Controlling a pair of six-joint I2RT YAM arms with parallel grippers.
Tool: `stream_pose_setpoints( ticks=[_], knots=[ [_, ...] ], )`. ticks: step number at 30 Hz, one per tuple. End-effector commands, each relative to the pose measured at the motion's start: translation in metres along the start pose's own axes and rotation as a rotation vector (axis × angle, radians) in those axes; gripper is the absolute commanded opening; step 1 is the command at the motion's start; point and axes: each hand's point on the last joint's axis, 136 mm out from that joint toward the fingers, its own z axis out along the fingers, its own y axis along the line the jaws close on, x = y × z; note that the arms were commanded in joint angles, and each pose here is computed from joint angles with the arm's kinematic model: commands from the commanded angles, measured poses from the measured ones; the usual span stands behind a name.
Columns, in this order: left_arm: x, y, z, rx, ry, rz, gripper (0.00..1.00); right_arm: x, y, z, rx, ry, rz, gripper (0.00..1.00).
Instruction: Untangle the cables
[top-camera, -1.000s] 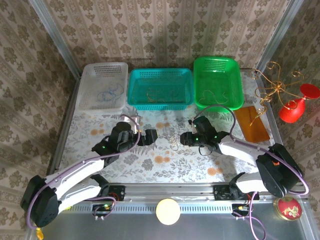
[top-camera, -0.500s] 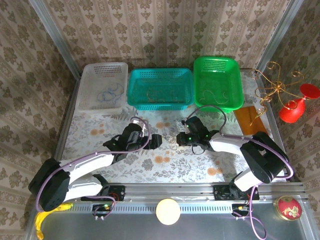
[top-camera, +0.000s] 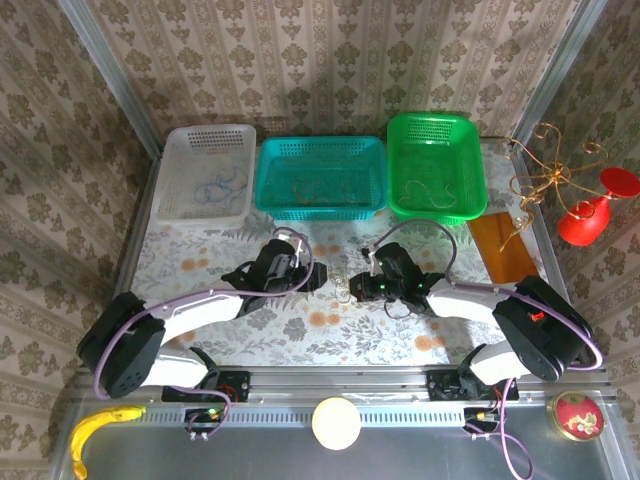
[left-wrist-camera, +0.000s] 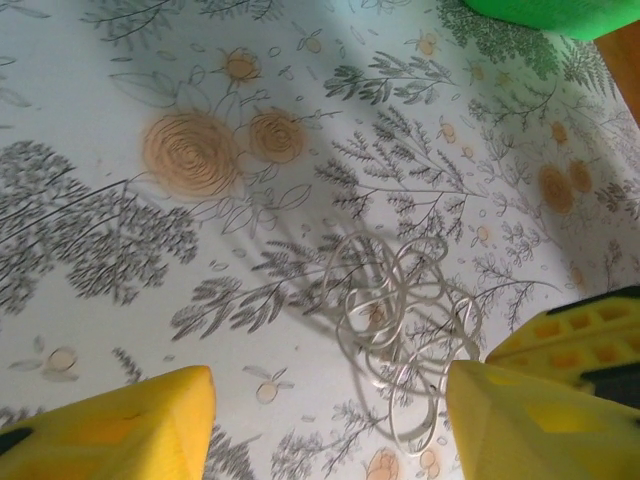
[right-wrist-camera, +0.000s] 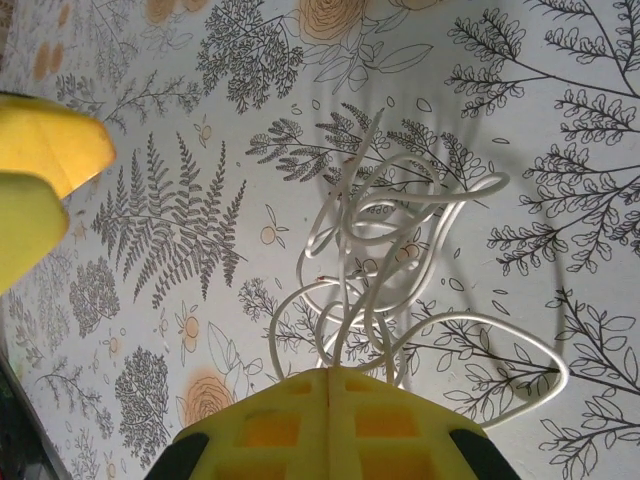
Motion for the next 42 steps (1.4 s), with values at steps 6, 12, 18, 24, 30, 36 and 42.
stream_pose_setpoints(
  ticks=[6, 12, 18, 24, 30, 36, 42],
  knots=[
    [-0.006, -0.031, 0.028, 0.086, 0.043, 0.072, 0.58, -0.002, -0.002, -0.004, 0.005, -0.028, 0.009, 0.0],
    [0.011, -0.038, 0.032, 0.099, 0.059, 0.088, 0.61, -0.01, -0.012, -0.028, 0.08, -0.083, 0.013, 0.09],
    [0.027, -0.05, 0.027, 0.1, 0.078, 0.187, 0.65, -0.016, -0.033, -0.053, 0.147, -0.125, 0.057, 0.37],
    [0.039, -0.061, 0.03, 0.032, 0.158, 0.385, 0.61, -0.02, -0.041, -0.065, 0.163, -0.144, 0.079, 0.56],
    [0.039, -0.068, 0.042, -0.015, 0.204, 0.48, 0.56, -0.017, -0.045, -0.066, 0.161, -0.141, 0.092, 0.57],
    [0.046, -0.062, 0.052, -0.031, 0.23, 0.487, 0.53, -0.014, -0.045, -0.066, 0.151, -0.142, 0.1, 0.57],
    [0.056, -0.055, 0.06, -0.033, 0.251, 0.476, 0.45, -0.015, -0.044, -0.065, 0.146, -0.137, 0.103, 0.57]
  ],
)
